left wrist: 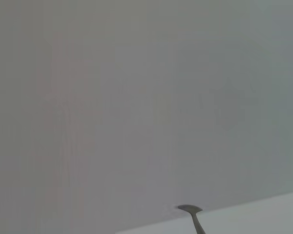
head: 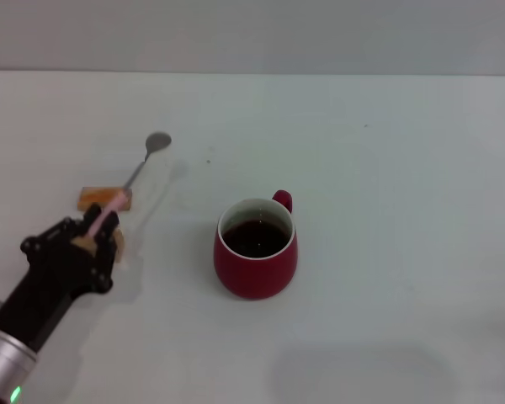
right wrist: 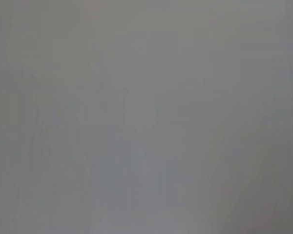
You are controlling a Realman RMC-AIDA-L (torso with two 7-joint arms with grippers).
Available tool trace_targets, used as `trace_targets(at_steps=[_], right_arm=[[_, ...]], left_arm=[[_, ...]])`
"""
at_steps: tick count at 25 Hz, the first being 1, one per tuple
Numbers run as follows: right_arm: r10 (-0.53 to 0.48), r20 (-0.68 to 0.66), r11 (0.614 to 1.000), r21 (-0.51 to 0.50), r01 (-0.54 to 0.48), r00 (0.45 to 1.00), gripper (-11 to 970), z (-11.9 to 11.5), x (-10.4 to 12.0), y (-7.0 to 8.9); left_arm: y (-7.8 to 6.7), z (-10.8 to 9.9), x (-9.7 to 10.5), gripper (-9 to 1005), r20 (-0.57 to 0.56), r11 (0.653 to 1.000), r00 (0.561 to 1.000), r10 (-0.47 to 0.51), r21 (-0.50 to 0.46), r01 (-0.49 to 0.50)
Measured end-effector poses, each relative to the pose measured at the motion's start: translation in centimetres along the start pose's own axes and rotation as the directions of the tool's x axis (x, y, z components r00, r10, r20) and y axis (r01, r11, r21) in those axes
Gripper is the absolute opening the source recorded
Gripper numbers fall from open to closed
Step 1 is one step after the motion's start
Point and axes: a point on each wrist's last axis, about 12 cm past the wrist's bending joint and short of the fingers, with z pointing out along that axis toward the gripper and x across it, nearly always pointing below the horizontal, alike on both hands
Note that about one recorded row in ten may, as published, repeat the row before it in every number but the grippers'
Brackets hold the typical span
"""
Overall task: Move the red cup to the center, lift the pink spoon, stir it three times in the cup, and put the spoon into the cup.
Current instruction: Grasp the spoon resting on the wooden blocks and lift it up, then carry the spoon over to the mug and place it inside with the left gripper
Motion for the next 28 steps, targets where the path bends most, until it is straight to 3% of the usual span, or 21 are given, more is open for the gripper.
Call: trace_targets(at_steps=[7, 17, 28], right_arm=[[0.000, -0.001, 1.000, 0.004, 0.000, 1.000, 0, 0.0, 0.0, -0.1], [0.000, 0.002, 1.000, 0.001, 0.000, 1.000, 0, 0.0, 0.0, 0.0], [0.000, 0.000, 1.000, -0.010, 0.000, 1.000, 0, 0.0, 0.0, 0.1]], left_arm=[[1.7, 2.1, -1.3, 173, 0.064, 0.998, 0.996, 0.054, -0.033, -0.052], [2.8, 5.2, -2.4, 174, 0.087, 0.997, 0.993, 0.075, -0.027, -0.073], [3.8, 6.5, -3.4, 174, 0.102, 0.993, 0.988, 0.118, -0.028, -0.115]])
